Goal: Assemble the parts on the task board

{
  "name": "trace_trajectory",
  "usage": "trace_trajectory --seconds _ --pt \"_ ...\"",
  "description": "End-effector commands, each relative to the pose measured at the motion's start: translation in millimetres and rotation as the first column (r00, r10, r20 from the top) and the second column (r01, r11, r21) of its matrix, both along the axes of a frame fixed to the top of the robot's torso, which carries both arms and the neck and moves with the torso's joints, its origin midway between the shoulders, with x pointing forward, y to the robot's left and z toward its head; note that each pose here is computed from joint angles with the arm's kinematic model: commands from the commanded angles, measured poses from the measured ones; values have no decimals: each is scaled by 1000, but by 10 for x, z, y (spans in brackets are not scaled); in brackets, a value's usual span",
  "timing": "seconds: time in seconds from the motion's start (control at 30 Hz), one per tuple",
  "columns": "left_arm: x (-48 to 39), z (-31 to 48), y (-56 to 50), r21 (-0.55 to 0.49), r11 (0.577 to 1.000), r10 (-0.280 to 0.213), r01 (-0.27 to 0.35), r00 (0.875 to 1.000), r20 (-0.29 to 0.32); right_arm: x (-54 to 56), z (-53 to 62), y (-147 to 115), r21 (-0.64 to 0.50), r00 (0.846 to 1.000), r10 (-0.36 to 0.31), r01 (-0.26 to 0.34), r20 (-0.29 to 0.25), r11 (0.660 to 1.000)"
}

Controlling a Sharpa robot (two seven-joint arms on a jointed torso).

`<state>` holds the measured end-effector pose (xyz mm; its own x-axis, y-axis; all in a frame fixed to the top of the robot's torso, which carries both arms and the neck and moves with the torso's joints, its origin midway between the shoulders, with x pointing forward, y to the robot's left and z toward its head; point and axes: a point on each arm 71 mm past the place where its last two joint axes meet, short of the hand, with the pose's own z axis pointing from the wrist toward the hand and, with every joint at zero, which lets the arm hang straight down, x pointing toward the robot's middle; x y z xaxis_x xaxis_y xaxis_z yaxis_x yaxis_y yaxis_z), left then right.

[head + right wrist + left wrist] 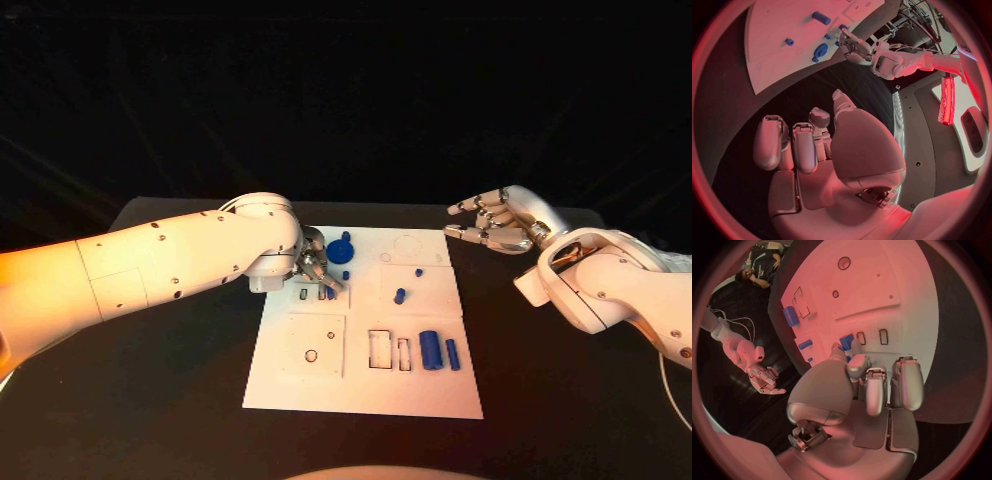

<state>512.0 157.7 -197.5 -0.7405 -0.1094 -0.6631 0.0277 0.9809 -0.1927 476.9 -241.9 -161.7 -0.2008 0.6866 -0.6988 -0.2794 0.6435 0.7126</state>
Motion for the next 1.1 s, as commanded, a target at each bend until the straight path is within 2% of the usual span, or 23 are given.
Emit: trace_trajectory --seconds 0.03,0.6,0.87,1.1 --pt "-9 -17 -12 10 1000 -11 11 1000 -20 -5 -8 16 -8 1000 13 -13 -7 1000" --pt "-46 -37 4 -47 999 16 -18 999 -48 -5 -12 28 -7 1000 18 -18 -9 1000" --pt "-73 -1 128 -115 990 78 -81 996 -30 -5 -16 28 -8 1000 19 -19 -11 1000" --pt "-108 48 310 -189 967 173 -169 985 8 -5 -18 22 -9 1000 19 -19 -13 1000"
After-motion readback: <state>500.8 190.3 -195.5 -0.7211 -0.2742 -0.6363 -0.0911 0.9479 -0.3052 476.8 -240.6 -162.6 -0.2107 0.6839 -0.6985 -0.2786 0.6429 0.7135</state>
